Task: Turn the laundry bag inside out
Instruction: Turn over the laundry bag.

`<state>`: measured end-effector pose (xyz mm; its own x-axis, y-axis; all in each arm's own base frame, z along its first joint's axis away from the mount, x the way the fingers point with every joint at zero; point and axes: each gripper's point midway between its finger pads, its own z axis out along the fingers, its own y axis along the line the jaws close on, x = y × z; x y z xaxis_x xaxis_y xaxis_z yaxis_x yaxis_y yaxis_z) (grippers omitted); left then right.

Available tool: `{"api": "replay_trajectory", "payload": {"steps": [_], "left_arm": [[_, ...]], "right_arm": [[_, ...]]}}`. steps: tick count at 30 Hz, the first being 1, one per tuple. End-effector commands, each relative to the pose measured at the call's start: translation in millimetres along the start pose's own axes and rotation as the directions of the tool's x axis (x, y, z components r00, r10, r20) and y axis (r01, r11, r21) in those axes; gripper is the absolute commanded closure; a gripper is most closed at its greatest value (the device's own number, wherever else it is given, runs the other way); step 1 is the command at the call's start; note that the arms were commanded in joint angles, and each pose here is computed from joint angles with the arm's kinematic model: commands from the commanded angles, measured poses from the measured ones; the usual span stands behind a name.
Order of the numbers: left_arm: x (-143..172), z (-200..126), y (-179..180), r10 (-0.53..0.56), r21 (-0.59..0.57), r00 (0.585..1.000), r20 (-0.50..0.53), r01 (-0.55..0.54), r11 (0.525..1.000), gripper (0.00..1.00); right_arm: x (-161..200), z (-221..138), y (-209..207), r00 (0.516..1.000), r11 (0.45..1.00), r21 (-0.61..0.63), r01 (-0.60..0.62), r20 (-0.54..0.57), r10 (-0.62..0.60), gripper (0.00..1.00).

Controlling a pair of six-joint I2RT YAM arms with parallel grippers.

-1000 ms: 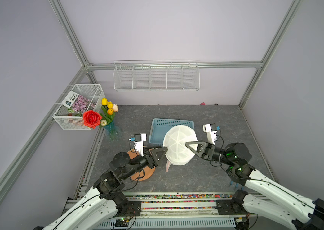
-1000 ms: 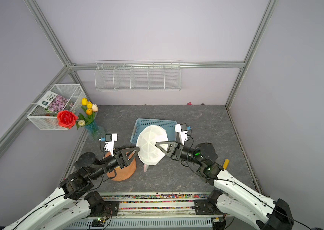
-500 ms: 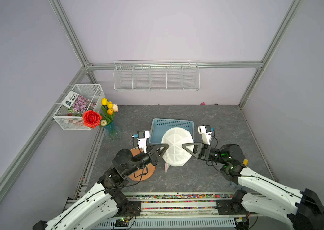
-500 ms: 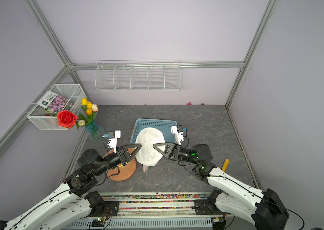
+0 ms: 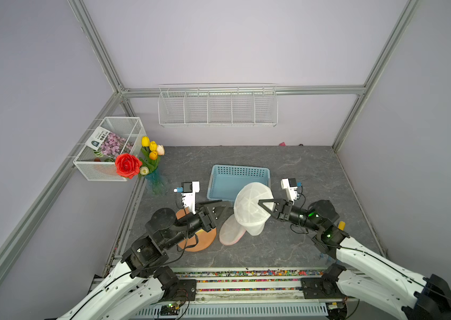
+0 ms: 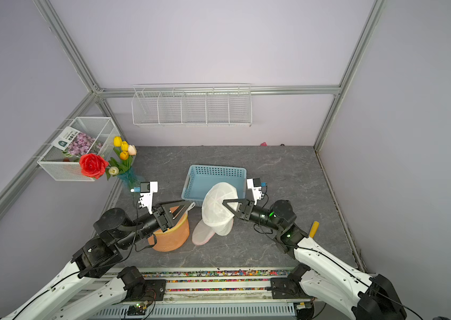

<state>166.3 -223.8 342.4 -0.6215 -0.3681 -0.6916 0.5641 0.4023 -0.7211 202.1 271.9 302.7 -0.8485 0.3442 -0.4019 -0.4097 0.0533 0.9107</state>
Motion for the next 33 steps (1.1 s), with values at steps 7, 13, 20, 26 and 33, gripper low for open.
{"api": "replay_trajectory", "payload": {"steps": [7, 13, 20, 26, 33], "left_arm": [[17.7, 15.8, 21.0, -0.057, 0.104, 0.998, -0.001, 0.057, 0.993, 0.3], [-7.5, 7.3, -7.6, -0.057, 0.273, 0.992, 0.108, 0.025, 0.962, 0.28], [-6.8, 9.4, -17.7, -0.108, 0.379, 0.989, 0.102, 0.061, 0.924, 0.26], [-3.4, 12.2, -16.1, -0.132, 0.391, 0.988, 0.083, 0.09, 0.916, 0.56], [-19.4, -3.3, -11.7, -0.132, 0.246, 0.983, 0.127, 0.098, 0.964, 1.0]], "right_arm": [[-11.4, -11.2, 67.6, 0.997, 0.964, -0.26, 0.057, 0.061, -0.043, 1.0], [-5.0, -9.3, 103.3, 0.996, 0.923, -0.374, 0.089, 0.06, -0.072, 1.0], [-4.7, 3.1, 110.7, 0.998, 0.885, -0.463, 0.053, 0.059, -0.029, 1.0], [-3.8, 12.3, 85.1, 0.998, 0.899, -0.438, 0.004, 0.054, 0.022, 1.0], [-1.5, 14.6, 11.1, 0.997, 0.996, -0.072, -0.044, 0.055, 0.048, 0.94]]}}
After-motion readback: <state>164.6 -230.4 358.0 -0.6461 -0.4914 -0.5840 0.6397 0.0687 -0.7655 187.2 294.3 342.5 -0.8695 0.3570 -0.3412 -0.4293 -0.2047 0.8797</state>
